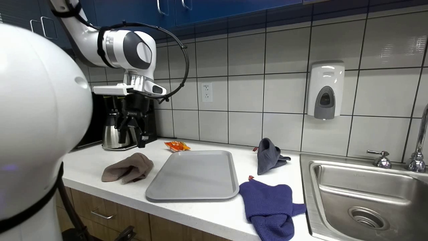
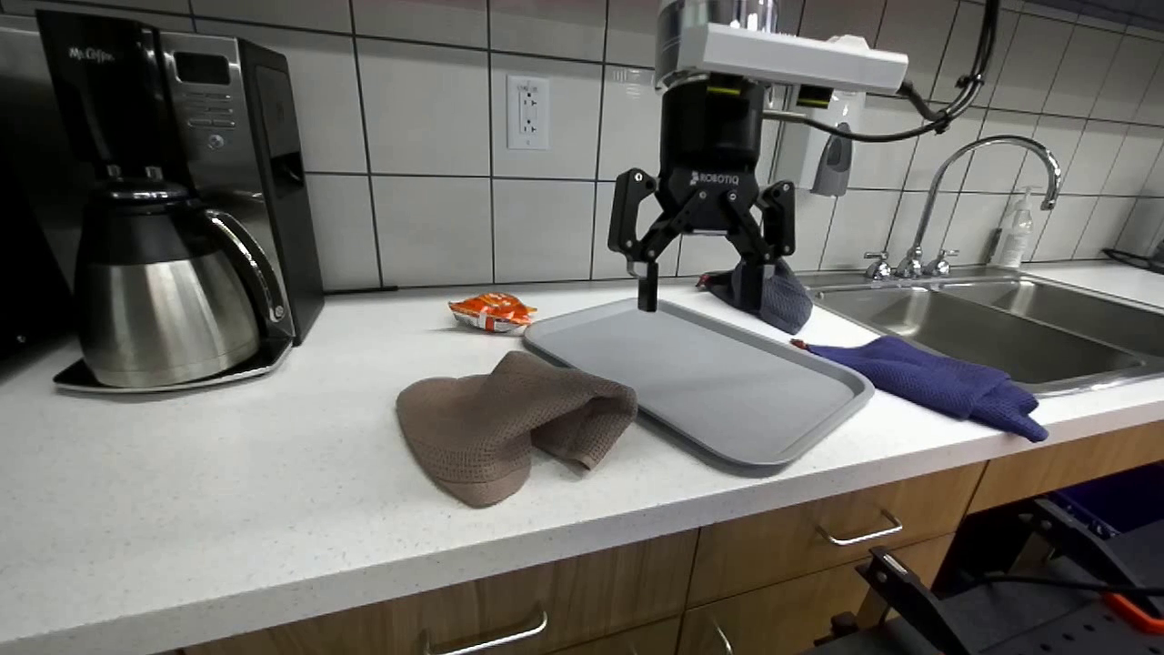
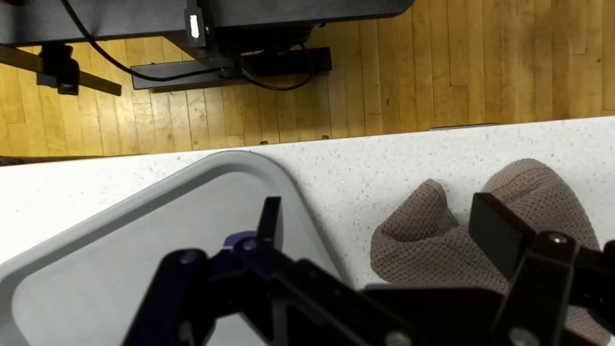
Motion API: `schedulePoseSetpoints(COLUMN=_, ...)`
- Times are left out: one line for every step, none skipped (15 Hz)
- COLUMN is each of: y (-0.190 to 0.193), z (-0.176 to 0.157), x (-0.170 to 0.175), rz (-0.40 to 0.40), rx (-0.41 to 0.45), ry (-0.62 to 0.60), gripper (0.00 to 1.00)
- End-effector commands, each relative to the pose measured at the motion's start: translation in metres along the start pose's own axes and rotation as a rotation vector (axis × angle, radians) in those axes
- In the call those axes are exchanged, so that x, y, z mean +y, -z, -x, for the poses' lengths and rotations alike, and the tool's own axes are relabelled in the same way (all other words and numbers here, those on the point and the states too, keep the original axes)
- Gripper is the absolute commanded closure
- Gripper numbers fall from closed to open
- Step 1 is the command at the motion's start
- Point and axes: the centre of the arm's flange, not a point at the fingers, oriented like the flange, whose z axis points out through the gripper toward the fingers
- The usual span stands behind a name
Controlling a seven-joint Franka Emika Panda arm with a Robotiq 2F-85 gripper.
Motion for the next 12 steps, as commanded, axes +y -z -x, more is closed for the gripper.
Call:
schedulePoseSetpoints(y=-0.009, z=-0.019, x=-0.015, rz=-0.037, rx=-0.017, ry=0.048, gripper=0.0)
schedulePoseSetpoints(y=-0.013, z=-0.023, x=-0.019, rz=-0.037, rx=-0.02, ry=0.051, gripper=0.0)
schedulePoseSetpoints(y=-0.018, z=-0.027, x=-0.022, rz=-0.04, rx=-0.022, ry=0.056, gripper=0.0)
schedulePoseSetpoints(y=-0.022, z=-0.03, x=-0.024, rz=-0.043, rx=-0.025, ry=0.059, gripper=0.0)
schedulePoseSetpoints(y=-0.026, z=-0.035, x=-0.027, rz=-0.044, rx=-0.028, ry=0.063, gripper=0.0)
schedulePoseSetpoints(y=-0.029, z=-0.038, x=-0.029, rz=-0.046, rx=-0.033, ry=0.066, gripper=0.0)
schedulePoseSetpoints(y=-0.033, z=-0.041, x=-0.031, rz=-0.046, rx=-0.036, ry=0.07, gripper=0.0)
schedulePoseSetpoints(y=-0.037, z=-0.044, x=-0.033, rz=-0.042, rx=-0.042, ry=0.073, gripper=0.0)
schedulePoseSetpoints(y=-0.04, z=-0.046, x=-0.035, rz=-0.035, rx=-0.046, ry=0.078, gripper=0.0)
schedulePoseSetpoints(y=-0.042, z=-0.049, x=-0.038, rz=-0.035, rx=-0.051, ry=0.083, gripper=0.0)
schedulePoseSetpoints(y=-0.046, z=-0.051, x=-0.041, rz=-0.035, rx=-0.055, ry=0.088, gripper=0.0)
schedulePoseSetpoints(y=-0.048, z=-0.054, x=-0.043, rz=-0.036, rx=-0.059, ry=0.093, gripper=0.0)
